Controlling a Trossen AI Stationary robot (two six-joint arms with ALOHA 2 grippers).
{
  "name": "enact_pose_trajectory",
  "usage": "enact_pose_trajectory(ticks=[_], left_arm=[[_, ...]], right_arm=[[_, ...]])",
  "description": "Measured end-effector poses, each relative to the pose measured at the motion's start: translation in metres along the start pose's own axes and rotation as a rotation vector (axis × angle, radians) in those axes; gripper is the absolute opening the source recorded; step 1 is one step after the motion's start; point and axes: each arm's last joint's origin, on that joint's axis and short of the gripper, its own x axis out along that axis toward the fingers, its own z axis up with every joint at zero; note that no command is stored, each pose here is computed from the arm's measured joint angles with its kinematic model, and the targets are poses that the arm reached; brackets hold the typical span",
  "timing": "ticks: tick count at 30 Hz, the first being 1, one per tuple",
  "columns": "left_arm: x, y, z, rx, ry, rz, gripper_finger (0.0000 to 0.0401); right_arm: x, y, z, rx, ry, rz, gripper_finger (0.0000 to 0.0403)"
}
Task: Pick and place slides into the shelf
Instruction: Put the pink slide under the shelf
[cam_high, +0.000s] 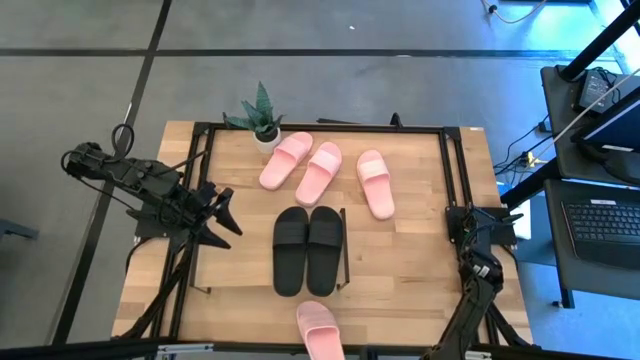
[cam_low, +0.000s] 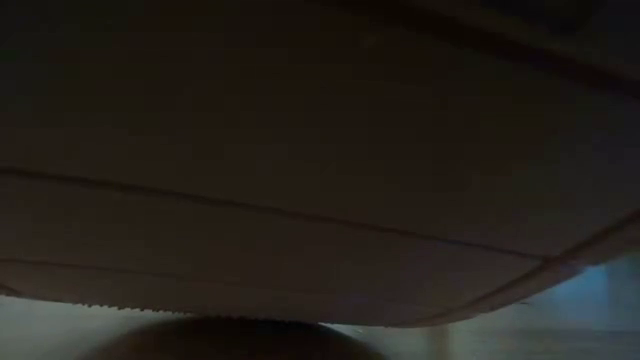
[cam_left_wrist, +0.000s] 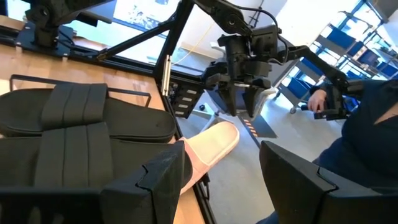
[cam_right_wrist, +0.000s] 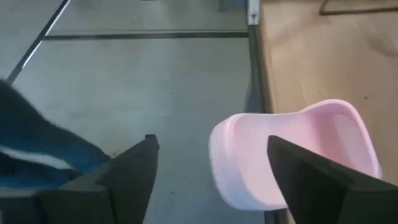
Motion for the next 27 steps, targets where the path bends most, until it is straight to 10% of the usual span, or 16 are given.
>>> enact_pose_trajectory(ticks=[27], left_arm=[[0.0,0.001,0.0,-0.045,-0.008,0.019,0.02]], right_arm=[[0.032,0.001,-0.028,-0.378,0.011,-0.109,0.0244]])
